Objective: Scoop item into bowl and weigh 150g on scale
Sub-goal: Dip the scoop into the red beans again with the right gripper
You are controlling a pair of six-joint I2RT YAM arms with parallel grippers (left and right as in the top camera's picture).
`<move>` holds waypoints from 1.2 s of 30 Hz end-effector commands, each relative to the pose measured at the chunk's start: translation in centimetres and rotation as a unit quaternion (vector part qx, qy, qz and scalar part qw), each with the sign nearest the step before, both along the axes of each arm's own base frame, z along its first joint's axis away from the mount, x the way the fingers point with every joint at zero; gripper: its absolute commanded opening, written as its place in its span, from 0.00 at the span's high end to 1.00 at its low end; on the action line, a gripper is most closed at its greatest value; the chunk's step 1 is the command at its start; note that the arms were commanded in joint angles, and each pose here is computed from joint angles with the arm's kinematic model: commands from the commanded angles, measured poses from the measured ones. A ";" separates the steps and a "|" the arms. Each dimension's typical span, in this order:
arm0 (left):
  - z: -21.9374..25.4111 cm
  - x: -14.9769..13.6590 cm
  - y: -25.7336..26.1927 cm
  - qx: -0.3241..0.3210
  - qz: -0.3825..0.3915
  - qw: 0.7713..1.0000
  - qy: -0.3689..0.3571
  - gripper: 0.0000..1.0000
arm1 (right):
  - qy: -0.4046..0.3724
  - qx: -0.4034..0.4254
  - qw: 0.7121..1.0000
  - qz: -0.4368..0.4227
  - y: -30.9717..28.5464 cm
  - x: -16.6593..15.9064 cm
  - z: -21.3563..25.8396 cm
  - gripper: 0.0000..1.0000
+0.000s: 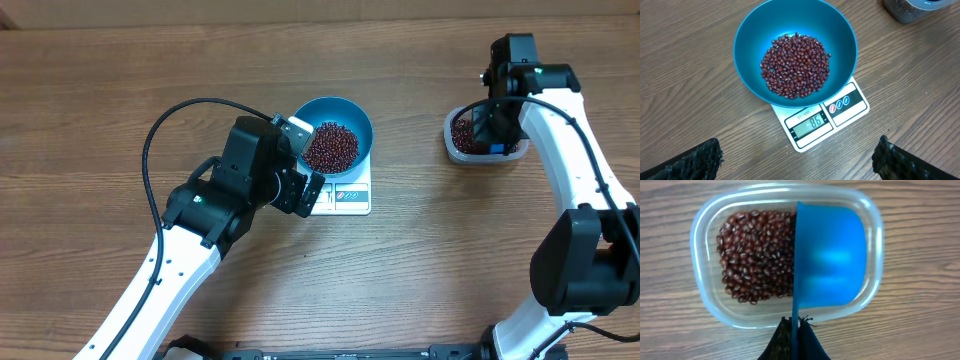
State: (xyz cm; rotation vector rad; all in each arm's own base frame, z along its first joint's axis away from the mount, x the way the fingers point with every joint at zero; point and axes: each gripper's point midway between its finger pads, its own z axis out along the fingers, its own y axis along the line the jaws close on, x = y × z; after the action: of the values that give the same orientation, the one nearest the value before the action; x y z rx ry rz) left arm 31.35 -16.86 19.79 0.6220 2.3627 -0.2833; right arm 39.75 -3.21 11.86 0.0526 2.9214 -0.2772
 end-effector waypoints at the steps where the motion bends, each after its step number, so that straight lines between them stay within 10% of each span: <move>1: 0.1 0.2 0.2 0.004 -0.002 1.000 -0.006 0.01 | 0.018 0.019 1.000 0.007 0.6 -0.7 -1.2 0.96; 36: 0.1 0.2 0.2 0.004 -0.002 1.000 -0.006 0.00 | -0.032 0.340 0.939 -0.037 1.8 -0.1 0.7 0.96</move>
State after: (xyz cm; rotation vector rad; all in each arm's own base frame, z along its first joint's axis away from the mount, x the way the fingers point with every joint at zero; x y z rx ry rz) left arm 31.36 -16.86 19.80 0.6218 2.3620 -0.2834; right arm 39.56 -1.62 11.87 0.2306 2.8596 0.5342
